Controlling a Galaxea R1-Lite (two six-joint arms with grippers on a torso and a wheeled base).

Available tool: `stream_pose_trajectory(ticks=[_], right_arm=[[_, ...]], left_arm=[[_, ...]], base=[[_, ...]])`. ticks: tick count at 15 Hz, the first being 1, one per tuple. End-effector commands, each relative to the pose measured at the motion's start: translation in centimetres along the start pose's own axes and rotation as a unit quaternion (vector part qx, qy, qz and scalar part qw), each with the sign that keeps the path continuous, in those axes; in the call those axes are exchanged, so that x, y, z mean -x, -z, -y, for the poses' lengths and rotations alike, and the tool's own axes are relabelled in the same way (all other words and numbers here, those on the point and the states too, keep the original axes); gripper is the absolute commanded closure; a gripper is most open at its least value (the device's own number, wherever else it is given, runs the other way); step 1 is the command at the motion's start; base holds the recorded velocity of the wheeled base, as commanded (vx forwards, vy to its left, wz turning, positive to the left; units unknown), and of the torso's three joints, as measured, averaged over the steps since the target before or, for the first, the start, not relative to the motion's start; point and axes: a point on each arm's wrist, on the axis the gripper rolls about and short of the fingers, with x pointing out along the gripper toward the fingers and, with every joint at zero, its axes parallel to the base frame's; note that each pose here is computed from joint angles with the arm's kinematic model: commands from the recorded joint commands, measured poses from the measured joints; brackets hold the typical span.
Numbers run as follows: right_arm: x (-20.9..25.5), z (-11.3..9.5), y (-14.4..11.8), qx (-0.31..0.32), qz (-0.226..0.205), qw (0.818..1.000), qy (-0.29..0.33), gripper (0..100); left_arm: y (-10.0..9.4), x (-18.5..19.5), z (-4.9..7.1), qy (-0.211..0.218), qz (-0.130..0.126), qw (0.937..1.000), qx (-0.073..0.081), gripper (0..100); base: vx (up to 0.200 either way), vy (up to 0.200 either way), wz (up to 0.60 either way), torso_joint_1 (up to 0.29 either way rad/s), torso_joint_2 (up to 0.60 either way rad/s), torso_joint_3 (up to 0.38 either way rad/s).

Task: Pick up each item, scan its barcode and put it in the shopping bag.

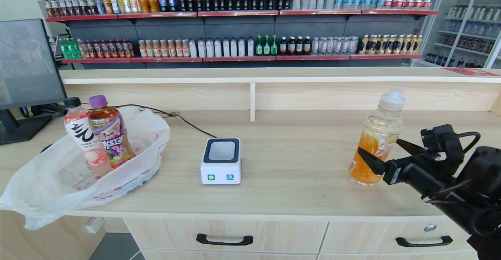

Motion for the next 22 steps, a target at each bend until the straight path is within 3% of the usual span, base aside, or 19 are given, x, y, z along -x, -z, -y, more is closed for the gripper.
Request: stream_pose_trajectory(ticks=[1,6,10,17,18,22], right_arm=[[-0.7,0.0,0.3,-0.001,-0.003,1.000,-0.001,0],[-1.9,0.4,0.5,-0.004,0.003,1.000,0.005,0],[-3.3,2.3,0.0,-0.004,0.025,0.999,0.037,0],[-3.7,2.3,-0.5,-0.002,0.037,0.999,0.035,0],[-3.6,2.2,-0.5,-0.002,0.037,0.999,0.035,100],[-3.6,2.2,-0.7,-0.002,0.042,0.999,0.034,100]], left_arm=[[0.0,0.0,0.0,0.000,0.000,1.0000,0.000,0],[0.0,0.0,0.0,-0.001,0.000,1.0000,0.000,0],[0.0,0.0,0.0,0.000,0.000,1.0000,0.000,0],[0.0,0.0,0.0,-0.001,0.000,1.0000,0.000,0],[0.0,0.0,0.0,0.000,0.000,1.0000,0.000,0],[0.0,0.0,0.0,-0.001,0.000,1.0000,0.000,0]], base=[[0.000,0.000,0.00,0.000,0.00,0.000],[0.000,0.000,0.00,0.000,0.00,0.000],[0.000,0.000,0.00,0.000,0.00,0.000],[0.000,0.000,0.00,0.000,0.00,0.000],[0.000,0.000,0.00,0.000,0.00,0.000],[0.000,0.000,0.00,0.000,0.00,0.000]])
